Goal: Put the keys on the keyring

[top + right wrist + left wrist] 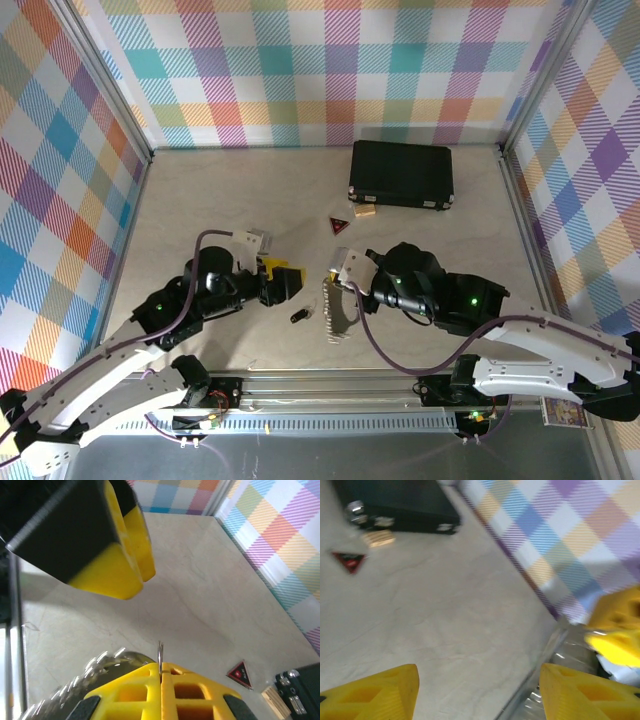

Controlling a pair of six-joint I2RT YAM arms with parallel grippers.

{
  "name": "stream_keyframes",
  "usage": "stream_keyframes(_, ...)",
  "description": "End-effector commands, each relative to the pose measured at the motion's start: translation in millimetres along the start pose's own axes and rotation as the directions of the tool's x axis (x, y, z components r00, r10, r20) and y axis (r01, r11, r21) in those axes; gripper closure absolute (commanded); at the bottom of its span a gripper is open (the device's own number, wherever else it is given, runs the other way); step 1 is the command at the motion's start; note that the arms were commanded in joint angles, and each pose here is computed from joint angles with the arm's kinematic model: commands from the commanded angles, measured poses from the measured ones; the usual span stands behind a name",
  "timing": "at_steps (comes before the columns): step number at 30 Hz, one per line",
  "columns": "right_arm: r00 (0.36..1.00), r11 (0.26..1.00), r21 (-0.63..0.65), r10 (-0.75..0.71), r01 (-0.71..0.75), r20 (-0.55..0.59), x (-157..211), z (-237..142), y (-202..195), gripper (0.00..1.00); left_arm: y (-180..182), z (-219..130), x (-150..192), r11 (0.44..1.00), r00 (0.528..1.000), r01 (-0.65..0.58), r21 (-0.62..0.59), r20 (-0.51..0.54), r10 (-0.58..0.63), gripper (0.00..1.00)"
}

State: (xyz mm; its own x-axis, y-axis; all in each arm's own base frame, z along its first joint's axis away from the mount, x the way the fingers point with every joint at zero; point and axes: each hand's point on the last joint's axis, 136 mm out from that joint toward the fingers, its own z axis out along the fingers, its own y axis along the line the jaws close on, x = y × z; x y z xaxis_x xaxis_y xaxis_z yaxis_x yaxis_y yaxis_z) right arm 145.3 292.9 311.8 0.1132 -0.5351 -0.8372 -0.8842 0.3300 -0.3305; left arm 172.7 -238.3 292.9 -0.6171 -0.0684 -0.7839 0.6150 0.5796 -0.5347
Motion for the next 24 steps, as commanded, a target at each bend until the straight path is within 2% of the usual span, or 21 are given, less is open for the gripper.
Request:
stream_keyframes(1, 0.998, 0.996, -0.083, -0.029, 0.034, 0.055, -20, -14, 7, 1.0, -63, -26, -9, 0.94, 0.981, -0.191, 0.284, 0.028, 0.191, 0.37)
stream_keyframes(4, 0.998, 0.988, -0.147, -0.031, 0.04, 0.063, -29, -22, 10, 1.0, -78, -30, -11, 0.896, 0.956, -0.284, 0.341, 0.027, 0.293, 0.38)
stream_keyframes(9, 0.997, 0.973, -0.229, -0.01, 0.029, 0.082, -41, -34, 11, 1.0, -87, -29, -17, 0.844, 0.906, -0.402, 0.356, 0.026, 0.422, 0.44)
stream_keyframes(18, 0.992, 0.937, -0.349, 0.052, -0.009, 0.116, -55, -45, 15, 1.0, -105, -24, -34, 0.774, 0.853, -0.495, 0.394, 0.055, 0.518, 0.46)
stream_keyframes(24, 0.991, 0.928, -0.372, 0.052, -0.003, 0.124, -56, -47, 17, 1.0, -107, -17, -41, 0.748, 0.828, -0.534, 0.395, 0.067, 0.557, 0.52)
